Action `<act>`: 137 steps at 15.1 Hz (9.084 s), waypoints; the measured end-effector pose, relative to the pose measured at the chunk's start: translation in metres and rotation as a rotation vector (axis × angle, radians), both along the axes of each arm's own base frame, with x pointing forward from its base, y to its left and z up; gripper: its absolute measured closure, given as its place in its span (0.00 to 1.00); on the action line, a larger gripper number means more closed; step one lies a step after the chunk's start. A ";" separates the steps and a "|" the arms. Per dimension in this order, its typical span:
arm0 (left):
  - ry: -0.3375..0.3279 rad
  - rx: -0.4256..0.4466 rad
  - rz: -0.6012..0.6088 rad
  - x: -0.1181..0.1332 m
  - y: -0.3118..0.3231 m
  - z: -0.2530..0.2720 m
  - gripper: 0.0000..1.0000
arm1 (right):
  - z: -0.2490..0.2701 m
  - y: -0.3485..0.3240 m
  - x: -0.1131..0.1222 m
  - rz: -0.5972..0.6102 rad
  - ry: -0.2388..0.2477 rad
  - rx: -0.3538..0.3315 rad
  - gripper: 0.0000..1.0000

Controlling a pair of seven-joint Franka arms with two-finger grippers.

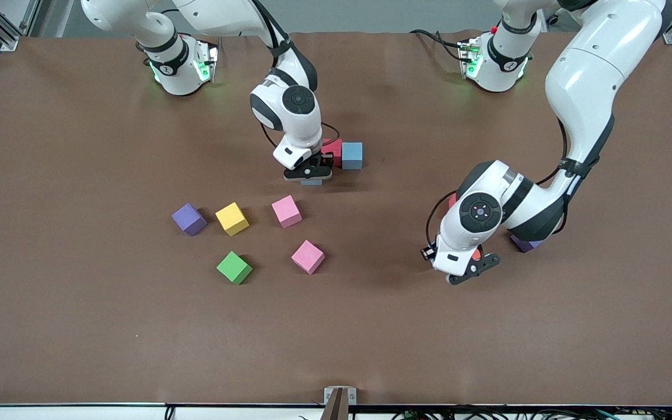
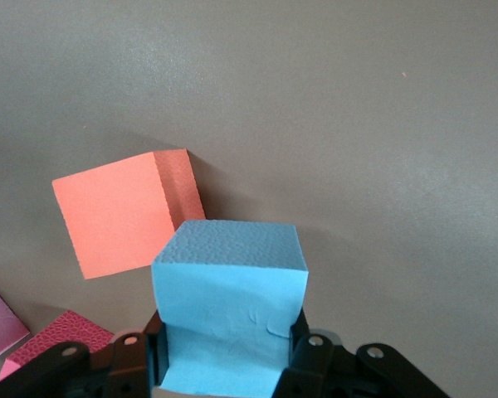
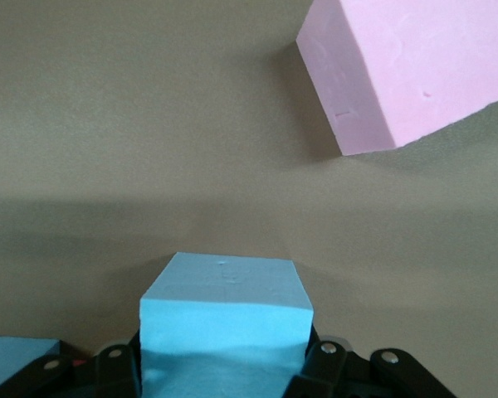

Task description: Arrange 11 blocks into digit 3

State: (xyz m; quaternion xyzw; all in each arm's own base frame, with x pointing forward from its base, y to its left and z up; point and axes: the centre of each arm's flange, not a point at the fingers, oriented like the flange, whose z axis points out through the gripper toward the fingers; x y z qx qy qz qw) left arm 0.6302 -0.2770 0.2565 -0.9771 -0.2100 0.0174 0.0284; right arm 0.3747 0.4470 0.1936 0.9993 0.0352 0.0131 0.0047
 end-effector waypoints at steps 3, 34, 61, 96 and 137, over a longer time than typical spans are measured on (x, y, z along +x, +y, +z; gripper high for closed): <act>0.000 0.000 0.000 0.000 0.000 0.000 0.45 | 0.000 0.000 0.000 0.013 0.000 0.000 0.37; 0.000 0.000 -0.001 0.000 -0.001 0.000 0.45 | 0.000 0.004 -0.004 0.072 0.006 -0.009 0.37; 0.001 0.000 -0.007 0.000 0.000 0.000 0.45 | 0.030 0.002 0.028 0.027 0.029 -0.047 0.00; 0.001 0.000 -0.009 0.000 0.001 0.000 0.45 | 0.042 -0.092 0.172 -1.167 0.101 -0.014 0.00; -0.009 -0.007 0.011 0.008 0.011 0.006 0.45 | 0.028 -0.011 0.098 -0.124 0.000 0.006 0.44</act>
